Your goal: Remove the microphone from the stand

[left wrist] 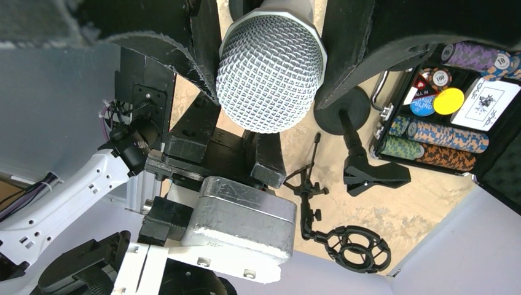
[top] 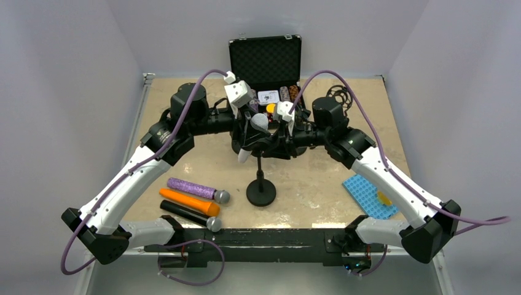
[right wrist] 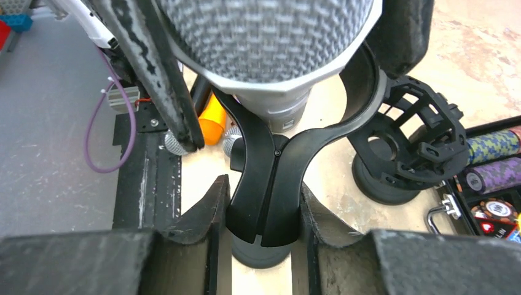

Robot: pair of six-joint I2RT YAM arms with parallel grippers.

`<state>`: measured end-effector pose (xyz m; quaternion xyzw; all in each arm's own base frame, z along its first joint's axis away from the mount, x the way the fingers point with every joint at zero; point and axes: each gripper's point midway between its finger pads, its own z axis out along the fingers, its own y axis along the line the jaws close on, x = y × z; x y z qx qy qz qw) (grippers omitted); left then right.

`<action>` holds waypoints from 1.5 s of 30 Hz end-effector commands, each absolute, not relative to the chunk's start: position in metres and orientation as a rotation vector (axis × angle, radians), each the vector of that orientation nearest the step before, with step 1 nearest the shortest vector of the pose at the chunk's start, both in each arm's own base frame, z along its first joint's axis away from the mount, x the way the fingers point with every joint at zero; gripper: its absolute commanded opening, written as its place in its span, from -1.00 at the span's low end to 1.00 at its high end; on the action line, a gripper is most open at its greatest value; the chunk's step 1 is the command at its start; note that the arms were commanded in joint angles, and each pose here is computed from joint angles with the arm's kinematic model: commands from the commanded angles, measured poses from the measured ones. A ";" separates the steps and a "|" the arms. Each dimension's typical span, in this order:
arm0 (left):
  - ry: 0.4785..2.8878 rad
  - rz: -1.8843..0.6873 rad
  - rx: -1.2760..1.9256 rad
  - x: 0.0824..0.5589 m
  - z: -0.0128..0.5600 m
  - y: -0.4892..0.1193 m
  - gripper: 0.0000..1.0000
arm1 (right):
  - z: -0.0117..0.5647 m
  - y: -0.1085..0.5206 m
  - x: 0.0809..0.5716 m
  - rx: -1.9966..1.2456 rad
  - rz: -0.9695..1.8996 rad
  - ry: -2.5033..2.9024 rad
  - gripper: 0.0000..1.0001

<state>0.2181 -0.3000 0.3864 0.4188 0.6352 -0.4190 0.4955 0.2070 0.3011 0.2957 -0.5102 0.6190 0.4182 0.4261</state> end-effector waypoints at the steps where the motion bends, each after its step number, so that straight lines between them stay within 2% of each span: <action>1: 1.461 -1.012 0.992 0.216 0.407 -0.298 -1.00 | 0.317 0.299 0.206 -1.244 1.020 1.485 -1.00; 10: 1.412 -0.975 1.004 0.217 0.420 -0.291 -1.00 | 0.310 0.294 0.202 -1.271 1.001 1.478 -1.00; 23: 1.115 -0.888 0.942 0.201 0.558 -0.261 -1.00 | 0.303 0.289 0.204 -1.280 0.956 1.493 -1.00; 27: 1.038 -0.707 0.983 0.203 0.577 -0.243 -1.00 | 0.304 0.287 0.204 -1.276 0.946 1.496 -0.93; 30: 1.013 -0.539 1.004 0.208 0.581 -0.226 -1.00 | 0.303 0.287 0.203 -1.279 0.945 1.498 -0.98; 37: 0.975 -0.244 1.011 0.216 0.587 -0.191 -1.00 | 0.300 0.287 0.203 -1.280 0.954 1.510 -0.92; 42: 0.958 -0.125 0.981 0.221 0.599 -0.174 -1.00 | 0.300 0.287 0.203 -1.280 0.949 1.513 -0.84; 43: 0.958 -0.118 0.976 0.222 0.600 -0.172 -1.00 | 0.299 0.286 0.203 -1.279 0.947 1.515 -0.77; 45: 0.957 -0.123 0.962 0.221 0.603 -0.171 -1.00 | 0.298 0.286 0.203 -1.279 0.942 1.518 -0.47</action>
